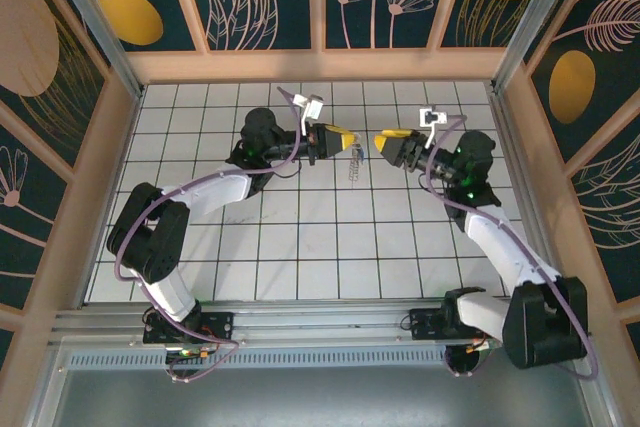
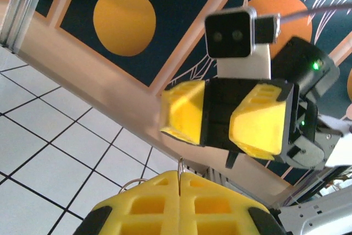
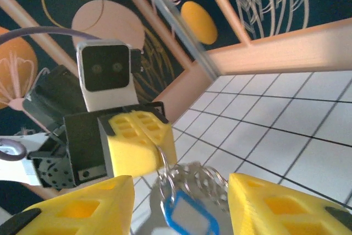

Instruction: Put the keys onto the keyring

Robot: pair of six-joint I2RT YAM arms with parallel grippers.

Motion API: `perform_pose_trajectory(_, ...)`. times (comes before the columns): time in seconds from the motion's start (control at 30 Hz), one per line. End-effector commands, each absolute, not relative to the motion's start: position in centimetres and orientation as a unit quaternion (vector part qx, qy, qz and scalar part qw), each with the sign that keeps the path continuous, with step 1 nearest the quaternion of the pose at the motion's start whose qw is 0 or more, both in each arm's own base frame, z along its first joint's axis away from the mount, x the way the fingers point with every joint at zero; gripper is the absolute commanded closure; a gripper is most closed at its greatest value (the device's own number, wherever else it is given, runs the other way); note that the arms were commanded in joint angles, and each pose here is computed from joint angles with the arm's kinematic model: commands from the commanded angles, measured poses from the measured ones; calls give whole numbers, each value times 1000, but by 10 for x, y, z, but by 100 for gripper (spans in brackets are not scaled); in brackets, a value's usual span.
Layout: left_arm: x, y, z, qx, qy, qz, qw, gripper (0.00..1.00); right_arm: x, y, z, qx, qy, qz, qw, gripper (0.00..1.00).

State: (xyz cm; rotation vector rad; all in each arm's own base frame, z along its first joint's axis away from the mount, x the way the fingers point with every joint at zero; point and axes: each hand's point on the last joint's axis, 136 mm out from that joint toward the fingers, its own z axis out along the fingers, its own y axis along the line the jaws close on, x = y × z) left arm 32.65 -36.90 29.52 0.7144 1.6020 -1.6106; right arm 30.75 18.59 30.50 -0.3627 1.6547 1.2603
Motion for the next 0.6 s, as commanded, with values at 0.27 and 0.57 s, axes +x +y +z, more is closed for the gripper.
perform_pose_trajectory(0.27, 315, -363, 341, 272, 575, -648, 419, 100, 292, 187, 294, -122, 668, 507, 531, 44)
perform_pose_trajectory(0.57, 314, -366, 343, 274, 572, -651, 417, 100, 295, 214, 293, -152, 670, 508, 519, 45)
